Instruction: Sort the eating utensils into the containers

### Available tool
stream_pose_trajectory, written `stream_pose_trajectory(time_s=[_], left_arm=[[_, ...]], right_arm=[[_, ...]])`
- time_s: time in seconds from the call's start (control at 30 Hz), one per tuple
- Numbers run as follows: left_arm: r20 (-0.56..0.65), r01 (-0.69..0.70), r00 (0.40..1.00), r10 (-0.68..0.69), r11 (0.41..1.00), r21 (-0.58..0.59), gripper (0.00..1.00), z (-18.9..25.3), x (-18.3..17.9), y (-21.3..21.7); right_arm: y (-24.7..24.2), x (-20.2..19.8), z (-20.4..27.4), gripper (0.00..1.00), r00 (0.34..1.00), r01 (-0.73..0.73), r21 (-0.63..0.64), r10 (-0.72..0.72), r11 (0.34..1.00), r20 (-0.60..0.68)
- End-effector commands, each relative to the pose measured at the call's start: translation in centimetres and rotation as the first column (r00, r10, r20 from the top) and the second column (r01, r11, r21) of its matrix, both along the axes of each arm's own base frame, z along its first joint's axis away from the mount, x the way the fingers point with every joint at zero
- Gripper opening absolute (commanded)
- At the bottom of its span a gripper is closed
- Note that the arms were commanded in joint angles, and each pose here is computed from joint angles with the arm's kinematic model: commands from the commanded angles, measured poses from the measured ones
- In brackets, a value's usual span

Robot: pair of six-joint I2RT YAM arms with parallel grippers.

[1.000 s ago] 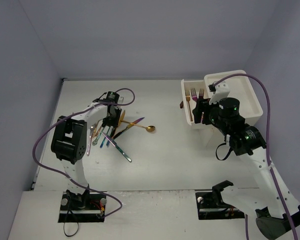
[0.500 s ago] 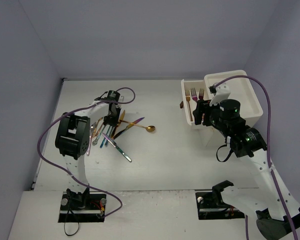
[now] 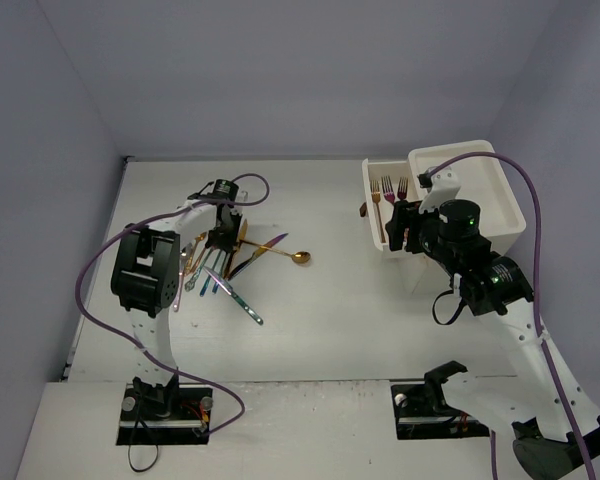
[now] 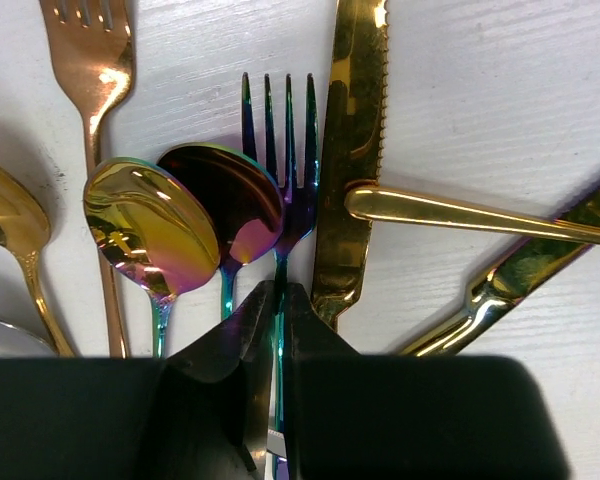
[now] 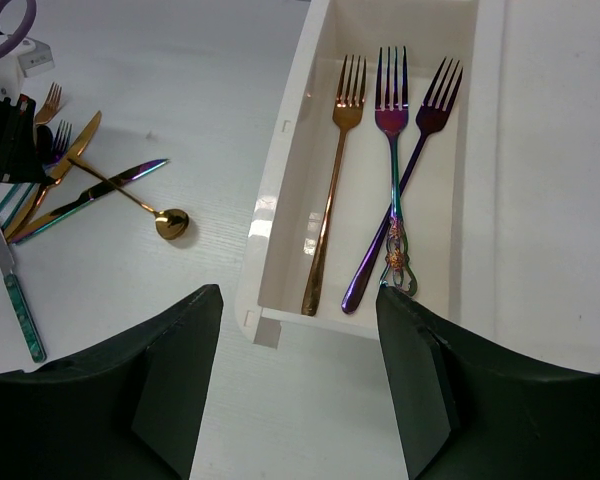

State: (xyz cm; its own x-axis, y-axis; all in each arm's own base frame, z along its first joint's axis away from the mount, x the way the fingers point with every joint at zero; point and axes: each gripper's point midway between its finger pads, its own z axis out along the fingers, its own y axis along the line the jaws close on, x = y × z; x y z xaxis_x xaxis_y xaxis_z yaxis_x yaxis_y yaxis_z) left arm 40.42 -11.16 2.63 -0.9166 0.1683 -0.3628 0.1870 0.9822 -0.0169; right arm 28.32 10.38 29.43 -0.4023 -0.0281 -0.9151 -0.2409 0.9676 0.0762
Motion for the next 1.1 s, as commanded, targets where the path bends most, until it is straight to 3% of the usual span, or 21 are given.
stream_pose_trajectory(time_s=[0.0,0.27,0.53,0.8,0.9,1.07], left_arm=[[0.028,0.011,1.0,-0.008,0.993,-0.115,0.0,2.5,0.7,-2.6],[0.193,0.011,0.981,0.026,0.982,-0.187,0.0,9.1,2.7,-3.7],[0.44,-0.031,0.875,0.2,0.932,-0.362,0.0,20.5,3.5,-4.1],[0.531,-0.031,0.779,0.333,0.867,-0.498,0.0,28.2,1.5,-3.8],[0.551,0.002,0.75,0.367,0.831,-0.557,0.0,31.0,0.1,-4.1],[0.511,0.065,0.74,0.436,0.711,-0.7,0.0,35.0,-3.3,-6.1]], right_arm=[[0.1,0.4,1.9,0.61,0.998,-0.004,0.028,0.002,1.0,0.07],[0.3,0.3,2.3,0.61,0.997,-0.02,0.029,0.017,0.999,0.079],[3.2,0.3,3.5,0.63,0.99,-0.126,0.104,0.119,0.987,0.071],[10.2,-0.1,4.4,0.65,0.958,-0.283,0.179,0.268,0.942,0.104],[13.9,-1.1,4.3,0.65,0.933,-0.359,0.209,0.343,0.91,0.106],[19.4,-2.0,4.9,0.65,0.897,-0.441,0.235,0.418,0.866,0.145]])
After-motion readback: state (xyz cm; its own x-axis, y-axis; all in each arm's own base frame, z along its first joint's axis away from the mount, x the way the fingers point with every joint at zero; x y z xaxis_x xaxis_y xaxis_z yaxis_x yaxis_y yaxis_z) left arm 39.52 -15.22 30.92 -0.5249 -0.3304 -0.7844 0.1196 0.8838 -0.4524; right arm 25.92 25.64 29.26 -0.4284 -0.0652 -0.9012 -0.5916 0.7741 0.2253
